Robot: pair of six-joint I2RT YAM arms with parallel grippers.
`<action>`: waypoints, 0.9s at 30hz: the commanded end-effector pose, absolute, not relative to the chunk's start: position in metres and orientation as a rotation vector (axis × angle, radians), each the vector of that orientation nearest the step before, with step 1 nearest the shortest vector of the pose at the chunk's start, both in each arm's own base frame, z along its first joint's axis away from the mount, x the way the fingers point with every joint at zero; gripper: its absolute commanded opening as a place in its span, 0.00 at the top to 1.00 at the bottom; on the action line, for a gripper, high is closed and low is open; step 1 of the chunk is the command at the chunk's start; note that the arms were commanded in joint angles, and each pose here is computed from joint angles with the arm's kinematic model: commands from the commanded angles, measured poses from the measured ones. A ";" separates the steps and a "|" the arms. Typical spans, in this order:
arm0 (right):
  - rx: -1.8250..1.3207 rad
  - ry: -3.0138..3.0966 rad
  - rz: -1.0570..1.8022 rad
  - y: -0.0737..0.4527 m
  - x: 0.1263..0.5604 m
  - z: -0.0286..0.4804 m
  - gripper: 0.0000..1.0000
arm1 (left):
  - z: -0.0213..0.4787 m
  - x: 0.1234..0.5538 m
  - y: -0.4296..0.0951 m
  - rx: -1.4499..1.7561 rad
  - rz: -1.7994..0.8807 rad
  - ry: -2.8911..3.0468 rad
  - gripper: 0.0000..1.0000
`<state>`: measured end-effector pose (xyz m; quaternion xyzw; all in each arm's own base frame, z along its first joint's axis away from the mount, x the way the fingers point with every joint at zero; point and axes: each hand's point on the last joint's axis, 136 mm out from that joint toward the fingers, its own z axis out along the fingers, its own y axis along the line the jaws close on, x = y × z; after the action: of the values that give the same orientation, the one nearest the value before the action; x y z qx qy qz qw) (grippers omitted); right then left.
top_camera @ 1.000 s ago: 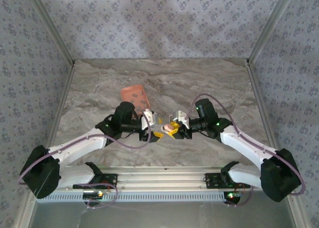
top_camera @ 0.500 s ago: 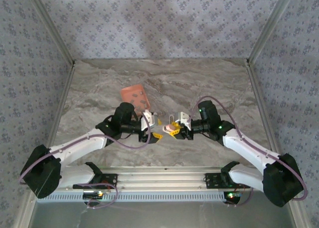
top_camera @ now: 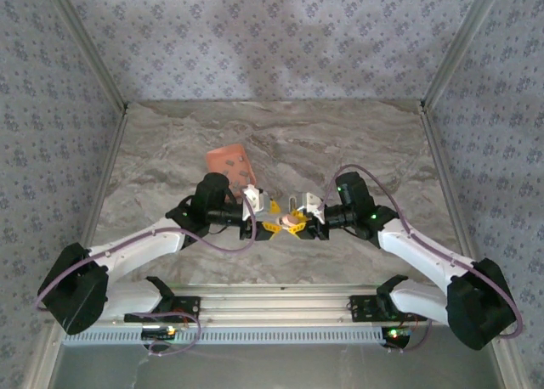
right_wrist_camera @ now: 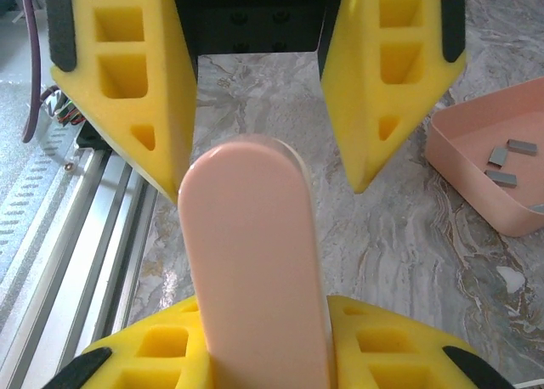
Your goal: Load the staples into the stapler
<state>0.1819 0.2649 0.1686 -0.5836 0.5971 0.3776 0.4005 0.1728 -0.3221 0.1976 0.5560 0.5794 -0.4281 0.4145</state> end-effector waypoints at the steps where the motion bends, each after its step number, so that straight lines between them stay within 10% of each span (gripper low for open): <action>1: -1.499 1.459 0.970 0.269 0.180 0.180 0.93 | 0.210 0.169 -0.328 1.423 -1.114 1.386 0.52; 17: -1.500 1.460 0.971 0.273 0.183 0.182 0.93 | 0.207 0.165 -0.333 1.455 -1.160 1.383 0.55; 27: -1.495 1.465 0.964 0.274 0.185 0.183 0.91 | 0.204 0.163 -0.332 1.474 -1.170 1.409 0.79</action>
<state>0.1817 0.2690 0.1664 -0.5855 0.5993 0.3826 0.3894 0.1696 -0.3281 0.1930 0.5678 0.5724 -0.4444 0.3904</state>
